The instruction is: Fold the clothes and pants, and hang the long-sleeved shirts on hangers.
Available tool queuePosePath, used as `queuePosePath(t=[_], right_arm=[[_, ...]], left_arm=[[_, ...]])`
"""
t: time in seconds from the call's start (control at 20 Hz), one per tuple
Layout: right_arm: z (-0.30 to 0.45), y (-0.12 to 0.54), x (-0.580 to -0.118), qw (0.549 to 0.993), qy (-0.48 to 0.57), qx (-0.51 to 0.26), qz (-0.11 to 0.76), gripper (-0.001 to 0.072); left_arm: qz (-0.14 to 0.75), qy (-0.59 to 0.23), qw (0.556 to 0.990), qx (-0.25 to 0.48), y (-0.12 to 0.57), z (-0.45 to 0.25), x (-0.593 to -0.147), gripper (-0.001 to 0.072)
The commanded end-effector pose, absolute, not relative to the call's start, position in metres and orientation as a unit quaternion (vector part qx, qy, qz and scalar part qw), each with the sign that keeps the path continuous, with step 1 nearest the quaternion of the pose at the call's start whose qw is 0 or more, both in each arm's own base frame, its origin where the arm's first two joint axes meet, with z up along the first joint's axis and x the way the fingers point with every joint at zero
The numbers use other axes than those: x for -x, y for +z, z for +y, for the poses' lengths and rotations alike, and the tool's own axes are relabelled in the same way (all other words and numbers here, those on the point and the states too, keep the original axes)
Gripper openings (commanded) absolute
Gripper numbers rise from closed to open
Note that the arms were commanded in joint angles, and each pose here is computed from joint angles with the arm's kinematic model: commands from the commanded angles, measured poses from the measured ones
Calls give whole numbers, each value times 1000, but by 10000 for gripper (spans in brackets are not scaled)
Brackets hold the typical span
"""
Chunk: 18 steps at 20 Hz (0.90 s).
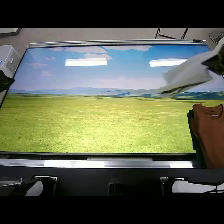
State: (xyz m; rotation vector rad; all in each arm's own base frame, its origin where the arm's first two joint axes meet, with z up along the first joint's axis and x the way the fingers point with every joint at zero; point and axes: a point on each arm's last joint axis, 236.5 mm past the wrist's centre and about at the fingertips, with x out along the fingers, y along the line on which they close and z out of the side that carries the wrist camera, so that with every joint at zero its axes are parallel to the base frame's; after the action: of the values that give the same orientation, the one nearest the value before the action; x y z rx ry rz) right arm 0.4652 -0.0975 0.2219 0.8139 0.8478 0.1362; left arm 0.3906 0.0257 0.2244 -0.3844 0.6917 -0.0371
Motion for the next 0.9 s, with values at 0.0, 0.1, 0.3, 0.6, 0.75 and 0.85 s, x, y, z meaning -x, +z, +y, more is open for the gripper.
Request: queuePosePath(t=[0.0,0.1,0.3,0.6,0.75,0.85], right_arm=[[-190,229,-431,821,-40,-441,361,50],[-219,226,-407,806,-73,-466,358,50],[-241,232,-354,783,-113,-489,367,50],[-255,234,-276,744,-208,-499,393,50],[-277,209,-245,710,-294,-483,419,51],[-274,180,-223,677,-323,-482,454,51]], left_arm=[[337,-18,923,187,224,26,-391,22],[337,-18,923,187,224,26,-391,22],[337,-18,923,187,224,26,-391,22],[337,-18,923,186,224,26,-391,22],[337,-24,925,172,224,26,-390,22],[337,-25,926,169,224,26,-390,22]])
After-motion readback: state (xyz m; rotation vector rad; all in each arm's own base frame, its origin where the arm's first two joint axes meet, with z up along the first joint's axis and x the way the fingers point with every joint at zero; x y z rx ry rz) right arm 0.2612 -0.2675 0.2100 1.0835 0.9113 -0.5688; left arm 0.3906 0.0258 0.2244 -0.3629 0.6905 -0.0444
